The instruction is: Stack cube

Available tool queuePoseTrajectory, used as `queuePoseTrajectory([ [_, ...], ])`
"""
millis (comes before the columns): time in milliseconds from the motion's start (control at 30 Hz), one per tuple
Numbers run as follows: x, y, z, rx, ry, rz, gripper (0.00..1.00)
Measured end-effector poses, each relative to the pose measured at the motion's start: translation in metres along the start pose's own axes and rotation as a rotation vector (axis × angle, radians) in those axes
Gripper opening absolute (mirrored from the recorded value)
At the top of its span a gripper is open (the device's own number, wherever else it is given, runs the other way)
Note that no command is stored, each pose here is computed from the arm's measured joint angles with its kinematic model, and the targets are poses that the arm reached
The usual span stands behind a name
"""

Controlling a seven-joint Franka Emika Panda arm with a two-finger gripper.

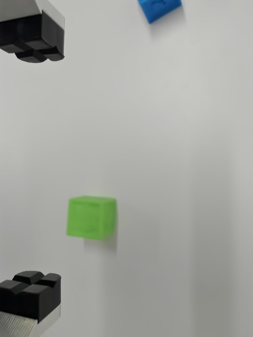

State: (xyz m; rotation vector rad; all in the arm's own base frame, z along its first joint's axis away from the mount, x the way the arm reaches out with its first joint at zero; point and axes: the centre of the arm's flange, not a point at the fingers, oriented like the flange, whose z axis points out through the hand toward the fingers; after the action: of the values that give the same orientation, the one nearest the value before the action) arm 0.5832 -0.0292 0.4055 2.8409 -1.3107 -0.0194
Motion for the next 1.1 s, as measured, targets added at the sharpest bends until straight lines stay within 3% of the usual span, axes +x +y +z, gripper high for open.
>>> queuePoseTrajectory([
  [533,-0.017,-0.014,0.016,0.0022,-0.0001,-0.039,1.0],
  [1100,-0.045,-0.038,0.041,0.005,-0.0019,-0.101,1.0],
])
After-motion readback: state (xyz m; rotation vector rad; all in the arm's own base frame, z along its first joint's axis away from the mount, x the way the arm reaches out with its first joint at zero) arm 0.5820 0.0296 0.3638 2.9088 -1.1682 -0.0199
